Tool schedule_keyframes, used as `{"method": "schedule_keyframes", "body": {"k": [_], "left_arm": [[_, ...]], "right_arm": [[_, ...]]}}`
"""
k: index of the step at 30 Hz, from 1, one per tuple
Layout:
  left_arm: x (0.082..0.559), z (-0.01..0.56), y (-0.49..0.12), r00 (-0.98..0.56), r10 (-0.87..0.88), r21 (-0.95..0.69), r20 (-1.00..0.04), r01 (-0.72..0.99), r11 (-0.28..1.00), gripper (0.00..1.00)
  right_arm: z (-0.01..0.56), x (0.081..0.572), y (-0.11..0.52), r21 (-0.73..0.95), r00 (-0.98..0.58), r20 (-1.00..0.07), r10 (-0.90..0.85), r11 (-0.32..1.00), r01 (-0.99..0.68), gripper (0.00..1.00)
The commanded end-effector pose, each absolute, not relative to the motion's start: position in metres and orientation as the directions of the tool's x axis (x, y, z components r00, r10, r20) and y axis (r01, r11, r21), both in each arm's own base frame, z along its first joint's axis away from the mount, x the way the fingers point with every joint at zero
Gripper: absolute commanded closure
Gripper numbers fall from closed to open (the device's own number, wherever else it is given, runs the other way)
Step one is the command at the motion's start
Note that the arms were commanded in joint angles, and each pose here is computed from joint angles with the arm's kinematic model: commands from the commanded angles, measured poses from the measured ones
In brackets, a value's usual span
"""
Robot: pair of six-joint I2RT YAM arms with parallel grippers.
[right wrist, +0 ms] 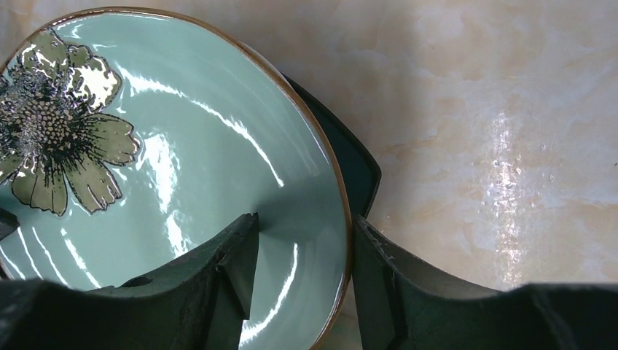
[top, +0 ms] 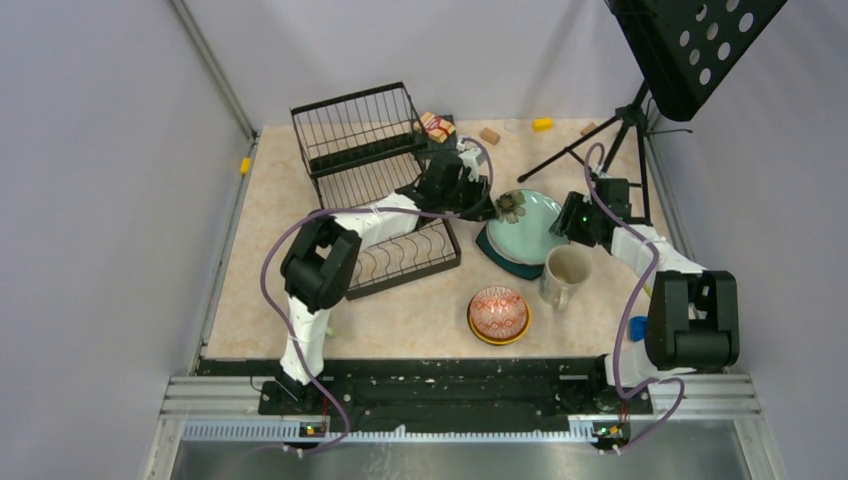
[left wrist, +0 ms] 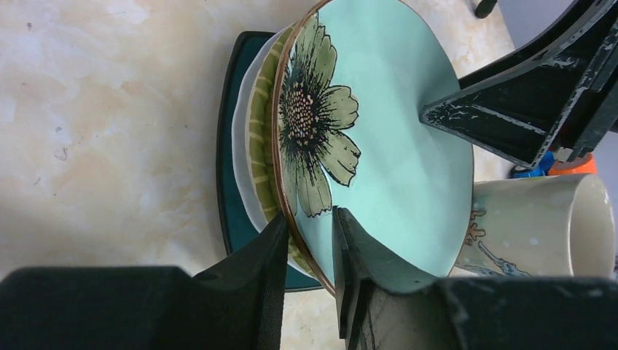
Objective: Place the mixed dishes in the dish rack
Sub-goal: Pick up the plate at the center of the board.
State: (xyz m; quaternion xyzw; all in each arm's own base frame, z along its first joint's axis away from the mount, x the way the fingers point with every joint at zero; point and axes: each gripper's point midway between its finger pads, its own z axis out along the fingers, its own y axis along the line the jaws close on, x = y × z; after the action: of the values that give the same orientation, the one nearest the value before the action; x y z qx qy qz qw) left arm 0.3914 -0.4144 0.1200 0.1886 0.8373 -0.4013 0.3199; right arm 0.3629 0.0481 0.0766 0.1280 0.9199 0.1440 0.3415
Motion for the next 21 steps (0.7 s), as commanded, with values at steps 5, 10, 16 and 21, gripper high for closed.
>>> {"method": "schedule_keyframes", "body": {"k": [5, 10, 16, 21], "left_arm": [[0.374, 0.180, -0.446, -0.692, -0.011, -0.637, -0.722, 0.658, 0.402, 0.63], [0.371, 0.175, -0.453, -0.726, -0.017, -0.681, -0.687, 0.635, 0.365, 0.58], [0.369, 0.171, -0.460, -0.754, -0.023, -0.717, -0.656, 0.614, 0.331, 0.57], [0.369, 0.166, -0.462, -0.766, -0.014, -0.726, -0.642, 0.603, 0.330, 0.54]], "right_arm": [[0.095, 0.380, 0.062, 0.399, -0.714, -0.625, 0.316, 0.915, 0.056, 0.50], [0.096, 0.381, 0.069, 0.423, -0.715, -0.626, 0.311, 0.906, 0.024, 0.50], [0.094, 0.381, 0.072, 0.432, -0.724, -0.619, 0.306, 0.902, 0.012, 0.50], [0.095, 0.382, 0.074, 0.442, -0.723, -0.619, 0.307, 0.897, 0.003, 0.50]]}}
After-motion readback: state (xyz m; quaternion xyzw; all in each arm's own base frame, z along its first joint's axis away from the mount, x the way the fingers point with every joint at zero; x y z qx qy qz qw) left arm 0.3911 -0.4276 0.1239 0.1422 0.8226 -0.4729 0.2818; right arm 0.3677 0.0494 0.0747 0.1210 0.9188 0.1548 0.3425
